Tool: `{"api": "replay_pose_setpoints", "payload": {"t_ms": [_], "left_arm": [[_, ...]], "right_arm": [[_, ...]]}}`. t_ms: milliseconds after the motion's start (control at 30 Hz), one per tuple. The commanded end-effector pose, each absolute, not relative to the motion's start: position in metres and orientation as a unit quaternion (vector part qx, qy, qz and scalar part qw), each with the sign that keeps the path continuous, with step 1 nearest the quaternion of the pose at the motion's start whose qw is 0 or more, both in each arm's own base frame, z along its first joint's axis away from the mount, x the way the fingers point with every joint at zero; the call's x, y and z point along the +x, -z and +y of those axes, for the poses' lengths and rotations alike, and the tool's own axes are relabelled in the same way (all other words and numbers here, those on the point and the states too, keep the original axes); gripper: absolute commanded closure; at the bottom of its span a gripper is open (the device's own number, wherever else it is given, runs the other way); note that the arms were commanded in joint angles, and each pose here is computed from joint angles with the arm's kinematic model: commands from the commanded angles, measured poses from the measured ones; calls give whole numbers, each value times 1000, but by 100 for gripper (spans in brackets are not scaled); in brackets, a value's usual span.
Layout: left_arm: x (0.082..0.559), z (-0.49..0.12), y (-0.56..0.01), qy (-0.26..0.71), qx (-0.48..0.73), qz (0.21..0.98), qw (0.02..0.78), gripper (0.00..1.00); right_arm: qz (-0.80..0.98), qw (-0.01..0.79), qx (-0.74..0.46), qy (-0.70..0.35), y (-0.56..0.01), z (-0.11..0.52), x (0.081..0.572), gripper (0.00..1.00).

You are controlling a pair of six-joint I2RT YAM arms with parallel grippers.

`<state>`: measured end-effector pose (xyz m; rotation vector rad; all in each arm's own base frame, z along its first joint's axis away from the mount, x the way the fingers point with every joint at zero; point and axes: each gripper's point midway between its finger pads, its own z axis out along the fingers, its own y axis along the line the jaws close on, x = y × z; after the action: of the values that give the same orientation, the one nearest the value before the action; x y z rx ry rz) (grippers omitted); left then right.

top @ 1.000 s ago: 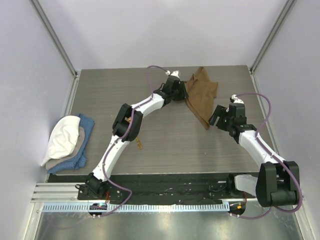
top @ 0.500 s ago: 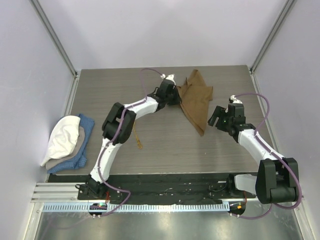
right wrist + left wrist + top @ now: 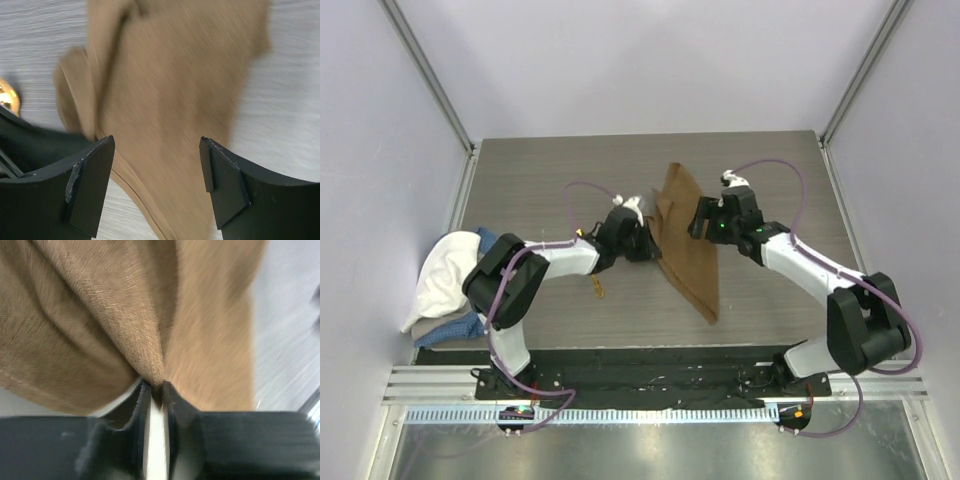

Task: Fold the napkin, place the utensils inside, and roll it up
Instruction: Move the napkin to the centre of the board, then flatten the napkin out

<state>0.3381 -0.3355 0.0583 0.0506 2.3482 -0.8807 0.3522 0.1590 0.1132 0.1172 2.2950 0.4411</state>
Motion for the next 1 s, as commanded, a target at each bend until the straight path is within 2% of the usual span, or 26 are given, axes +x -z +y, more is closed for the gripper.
{"api": "replay_pose_setpoints", "payload": {"t_ms": [0, 67, 100, 200, 367, 500, 567, 733, 833, 967], "left_arm": [[309, -334, -90, 373, 24, 869, 324, 65], [306, -322, -98, 363, 20, 868, 339, 53], [305, -315, -98, 350, 17, 870, 348, 43], [303, -301, -119, 335, 23, 865, 372, 36], [318, -258, -131, 267, -4, 872, 411, 33], [331, -232, -116, 228, -23, 889, 397, 34], [336, -229, -107, 210, -15, 897, 389, 34], [348, -222, -91, 172, -7, 907, 384, 35], [357, -216, -76, 145, -9, 913, 381, 39], [368, -220, -64, 135, -1, 918, 374, 40]], "right_arm": [[889, 413, 40, -194, -128, 199, 378, 23], [892, 407, 29, -193, -122, 213, 386, 23], [893, 405, 20, -195, -121, 223, 386, 24], [898, 396, 3, -194, -114, 242, 390, 24], [898, 398, -17, -188, -111, 264, 397, 25], [910, 384, -19, -152, -87, 266, 405, 25], [915, 384, -17, -125, -83, 260, 411, 29], [923, 378, -25, -71, -71, 247, 418, 54], [921, 386, -26, -56, -74, 240, 419, 80], [916, 397, -28, -48, -85, 234, 419, 85]]}}
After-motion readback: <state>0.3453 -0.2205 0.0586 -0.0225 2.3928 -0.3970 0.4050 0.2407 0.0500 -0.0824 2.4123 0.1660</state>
